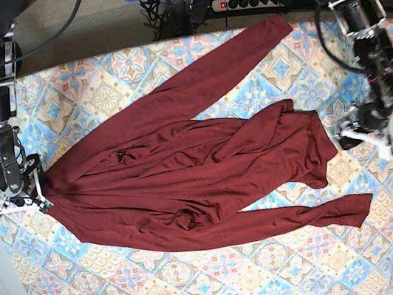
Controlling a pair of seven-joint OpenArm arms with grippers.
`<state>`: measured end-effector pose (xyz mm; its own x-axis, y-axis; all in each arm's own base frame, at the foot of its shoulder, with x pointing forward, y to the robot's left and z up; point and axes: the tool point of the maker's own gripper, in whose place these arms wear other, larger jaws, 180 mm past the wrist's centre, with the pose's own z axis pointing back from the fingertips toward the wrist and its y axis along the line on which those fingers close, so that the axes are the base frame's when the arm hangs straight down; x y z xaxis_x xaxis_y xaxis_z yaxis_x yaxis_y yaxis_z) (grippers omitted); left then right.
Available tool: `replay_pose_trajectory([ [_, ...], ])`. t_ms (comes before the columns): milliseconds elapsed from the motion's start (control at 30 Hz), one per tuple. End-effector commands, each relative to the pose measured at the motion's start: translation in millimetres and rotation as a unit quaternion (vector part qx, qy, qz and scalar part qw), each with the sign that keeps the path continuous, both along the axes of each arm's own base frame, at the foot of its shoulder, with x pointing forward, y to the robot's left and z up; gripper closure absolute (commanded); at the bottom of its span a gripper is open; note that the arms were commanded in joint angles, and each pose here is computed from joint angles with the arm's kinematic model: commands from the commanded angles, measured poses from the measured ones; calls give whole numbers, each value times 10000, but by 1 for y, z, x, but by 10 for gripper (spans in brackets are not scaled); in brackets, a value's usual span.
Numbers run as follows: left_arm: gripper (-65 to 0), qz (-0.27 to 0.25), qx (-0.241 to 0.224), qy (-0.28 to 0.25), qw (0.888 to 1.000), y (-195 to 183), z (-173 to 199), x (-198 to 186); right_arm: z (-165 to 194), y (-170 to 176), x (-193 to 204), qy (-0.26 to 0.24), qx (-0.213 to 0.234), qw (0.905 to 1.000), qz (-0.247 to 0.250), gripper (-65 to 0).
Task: Layout the t-shirt on the table in an organized manner, then fold the t-shirt properly
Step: 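Release the sleeve and move the left gripper to the shirt body, then grasp the shirt body with the left gripper and pull it toward the sleeve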
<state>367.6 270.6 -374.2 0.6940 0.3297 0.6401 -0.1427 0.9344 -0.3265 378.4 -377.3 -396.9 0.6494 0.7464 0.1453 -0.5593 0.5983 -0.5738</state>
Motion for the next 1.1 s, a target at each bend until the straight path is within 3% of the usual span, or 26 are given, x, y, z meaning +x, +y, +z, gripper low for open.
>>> replay_pose_trajectory([
  [0, -258, 11, 180, -249, 9995, 4, 13, 14, 19, -8, 12, -247, -95, 9996, -31, 0],
  [200, -258, 44, 273, -25, 9996, -17, -18, 31, 17, -4, 13, -243, -63, 9997, -21, 0],
  [500, -255, 186, 354, -72, 9992, -15, -29, 40, 13, 2, 14, -229, -11, 9997, -11, 0],
  [567, -226, 204, 332, -5, 9992, -15, -33, 41, 14, 3, 14, -234, -7, 9997, -6, 0],
  [600, -182, 222, 308, 84, 9992, -14, -39, 38, 14, 3, 14, -234, -7, 9997, -6, 0],
  [700, -16, 301, 297, -173, 9990, -12, -27, 54, 14, 3, 14, -234, -7, 9997, -6, 0],
  [733, 0, 312, 306, -238, 9988, -12, -23, 58, 13, 2, 14, -229, -11, 9997, -11, 0],
  [833, -25, 351, 289, -519, 9976, -9, -2, 75, 13, 2, 14, -229, -11, 9997, -11, 0],
  [1067, -1, 383, 263, -1354, 9897, -9, 78, 133, 19, 5, 18, -322, -14, 9995, 48, 0],
])
